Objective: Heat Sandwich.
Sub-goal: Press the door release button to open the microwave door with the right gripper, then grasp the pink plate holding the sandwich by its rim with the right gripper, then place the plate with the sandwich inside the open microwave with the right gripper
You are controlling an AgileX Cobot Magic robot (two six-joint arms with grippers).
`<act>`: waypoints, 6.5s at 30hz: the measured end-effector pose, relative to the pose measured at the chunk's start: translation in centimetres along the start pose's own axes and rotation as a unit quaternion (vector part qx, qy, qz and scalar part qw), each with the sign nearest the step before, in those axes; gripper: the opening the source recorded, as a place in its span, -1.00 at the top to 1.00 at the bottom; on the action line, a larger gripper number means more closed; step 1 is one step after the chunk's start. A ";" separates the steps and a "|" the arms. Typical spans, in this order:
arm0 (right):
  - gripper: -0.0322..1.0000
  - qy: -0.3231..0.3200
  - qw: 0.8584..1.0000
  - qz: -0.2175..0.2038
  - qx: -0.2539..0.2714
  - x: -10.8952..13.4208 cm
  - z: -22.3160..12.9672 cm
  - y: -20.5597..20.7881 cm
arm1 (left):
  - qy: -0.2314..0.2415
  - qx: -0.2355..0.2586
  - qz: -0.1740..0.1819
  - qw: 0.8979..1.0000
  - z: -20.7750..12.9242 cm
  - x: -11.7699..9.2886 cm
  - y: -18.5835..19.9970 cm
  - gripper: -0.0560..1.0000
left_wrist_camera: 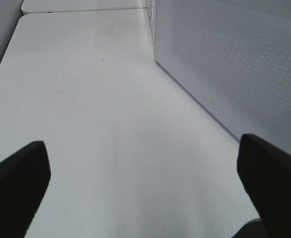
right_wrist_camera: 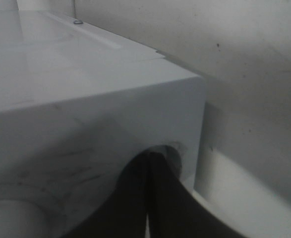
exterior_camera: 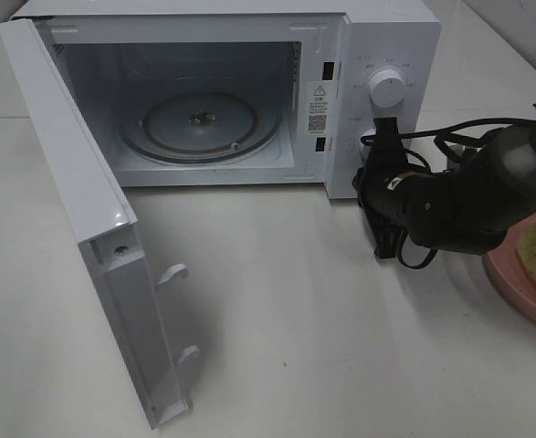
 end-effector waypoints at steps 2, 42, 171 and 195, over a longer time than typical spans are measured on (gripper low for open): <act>0.92 0.014 1.000 -0.003 0.006 0.5 0.1 1.1 | 0.000 0.000 0.000 1.000 0.0 0.0 0.0 -0.94; 0.88 0.604 0.748 -0.149 0.232 -0.9 -0.4 13.8 | 0.000 0.000 0.000 1.000 0.0 0.0 0.0 -0.94; 0.83 0.653 0.574 -0.427 0.250 -1.5 10.3 7.4 | 0.000 0.000 0.000 1.000 0.0 0.0 0.0 -0.94; 0.84 0.654 0.569 -0.431 0.248 -1.5 10.4 7.4 | 0.000 0.000 0.000 1.000 0.0 0.0 0.0 -0.94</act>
Point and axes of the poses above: a point on each arm's last joint axis where the gripper is mounted, y pointing back along that axis away from the gripper, x along the wrist's bending axis when the last joint is at zero, z = x × y, the point moved 4 cm from there along -y, pointing out along that axis toward the gripper, and after that the axes turned 9 degrees about -y, right-handed, at the moved point
